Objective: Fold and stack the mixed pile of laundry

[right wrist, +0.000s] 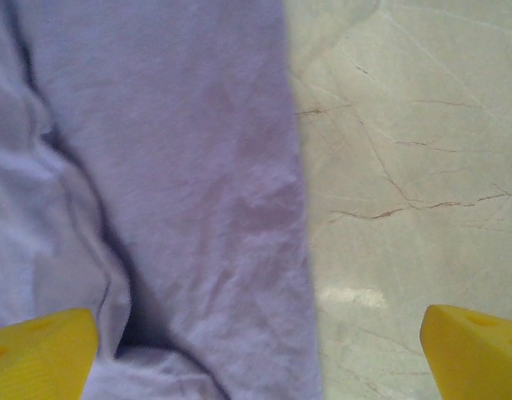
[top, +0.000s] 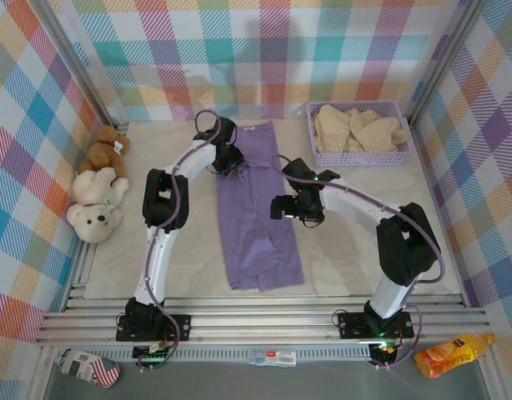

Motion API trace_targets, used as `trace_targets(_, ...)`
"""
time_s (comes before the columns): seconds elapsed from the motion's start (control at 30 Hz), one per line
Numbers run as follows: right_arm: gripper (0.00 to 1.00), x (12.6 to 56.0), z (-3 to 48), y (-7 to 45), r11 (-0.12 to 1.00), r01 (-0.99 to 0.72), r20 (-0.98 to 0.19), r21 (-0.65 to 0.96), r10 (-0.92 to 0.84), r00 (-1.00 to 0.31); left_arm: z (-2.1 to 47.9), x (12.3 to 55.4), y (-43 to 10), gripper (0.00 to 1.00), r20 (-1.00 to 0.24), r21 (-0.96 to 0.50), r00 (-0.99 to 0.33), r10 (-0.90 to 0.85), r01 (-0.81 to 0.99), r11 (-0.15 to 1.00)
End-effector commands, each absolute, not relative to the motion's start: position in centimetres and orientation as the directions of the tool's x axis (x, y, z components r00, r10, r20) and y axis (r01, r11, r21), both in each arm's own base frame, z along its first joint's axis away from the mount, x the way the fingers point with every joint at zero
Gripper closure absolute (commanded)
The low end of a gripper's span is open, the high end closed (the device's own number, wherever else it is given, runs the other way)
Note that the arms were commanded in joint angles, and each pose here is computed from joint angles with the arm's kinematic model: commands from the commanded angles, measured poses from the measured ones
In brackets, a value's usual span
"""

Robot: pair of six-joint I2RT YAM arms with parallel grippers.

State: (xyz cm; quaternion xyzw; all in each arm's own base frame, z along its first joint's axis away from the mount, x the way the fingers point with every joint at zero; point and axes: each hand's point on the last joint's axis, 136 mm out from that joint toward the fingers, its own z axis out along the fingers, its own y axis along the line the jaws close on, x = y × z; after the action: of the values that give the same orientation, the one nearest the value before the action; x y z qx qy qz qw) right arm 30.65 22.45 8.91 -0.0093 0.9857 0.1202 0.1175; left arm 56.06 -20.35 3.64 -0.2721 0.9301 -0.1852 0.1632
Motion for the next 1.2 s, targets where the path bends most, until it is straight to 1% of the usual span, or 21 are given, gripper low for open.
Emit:
trace_targets(0.0,0.0,29.5,9.7,23.4,0.945,-0.058,-0.208,0.323,0.011,-0.978,2.6,56.6,-20.3,0.43,-0.172,-0.411,-0.831,-0.529,-0.428,0.805)
trace_targets(0.03,0.02,29.2,9.8,23.7,0.937,-0.064,-0.202,0.344,0.007,-0.979,3.3,57.1,-20.5,0.33,-0.178,-0.42,-0.836,-0.519,-0.412,0.808)
trace_targets(0.13,0.11,28.3,10.0,25.0,0.903,-0.099,-0.184,0.419,-0.023,-0.983,6.3,57.1,-20.4,0.12,-0.205,-0.429,-0.852,-0.482,-0.364,0.826)
trace_targets(0.17,0.14,28.0,10.1,25.3,0.893,-0.111,-0.18,0.436,-0.034,-0.983,7.4,56.7,-20.3,0.07,-0.216,-0.424,-0.859,-0.464,-0.346,0.837)
trace_targets(0.23,0.17,27.3,10.0,25.7,0.881,-0.142,-0.173,0.451,-0.069,-0.982,10.0,54.9,-19.6,0.04,-0.25,-0.388,-0.88,-0.404,-0.292,0.874)
trace_targets(0.27,0.18,26.9,9.8,25.9,0.877,-0.154,-0.17,0.455,-0.084,-0.982,11.1,53.9,-19.3,0.04,-0.266,-0.367,-0.888,-0.375,-0.267,0.891)
trace_targets(0.37,0.22,26.1,9.5,26.1,0.861,-0.168,-0.154,0.48,-0.106,-0.982,14.1,49.5,-18.1,0.04,-0.327,-0.3,-0.902,-0.283,-0.185,0.936)
trace_targets(0.43,0.25,25.5,9.2,26.1,0.853,-0.17,-0.137,0.493,-0.117,-0.984,15.1,45.6,-17.4,0.07,-0.341,-0.266,-0.908,-0.243,-0.155,0.951)
trace_targets(0.57,0.35,25.2,8.6,26.7,0.838,-0.165,-0.107,0.521,-0.127,-0.986,16.0,38.4,-17.0,0.16,-0.37,-0.234,-0.906,-0.204,-0.121,0.965)
trace_targets(0.7,0.45,25.2,7.9,27.5,0.821,-0.153,-0.078,0.55,-0.132,-0.988,14.8,31.2,-18.9,0.26,-0.394,-0.17,-0.912,-0.112,-0.048,0.984)
trace_targets(0.77,0.48,25.2,7.5,27.9,0.813,-0.151,-0.063,0.563,-0.139,-0.988,13.5,28.0,-19.9,0.29,-0.401,-0.148,-0.914,-0.066,-0.007,0.989)
trace_targets(0.83,0.49,25.1,7.0,28.0,0.812,-0.153,-0.053,0.563,-0.148,-0.987,12.5,25.4,-20.5,0.3,-0.41,-0.113,-0.912,-0.016,0.034,0.993)
trace_targets(0.97,0.49,24.9,6.4,28.0,0.814,-0.155,-0.038,0.559,-0.162,-0.986,10.8,21.8,-20.9,0.32,-0.424,-0.019,-0.899,0.108,0.129,0.992)
trace_targets(1.07,0.49,24.8,6.0,28.0,0.817,-0.145,-0.02,0.559,-0.161,-0.987,9.8,20.3,-21.5,0.33,-0.427,0.044,-0.88,0.207,0.208,0.977)
trace_targets(1.17,0.49,24.5,5.8,28.0,0.815,-0.133,-0.005,0.563,-0.157,-0.988,8.8,19.5,-22.1,0.39,-0.421,0.12,-0.857,0.298,0.273,0.954)
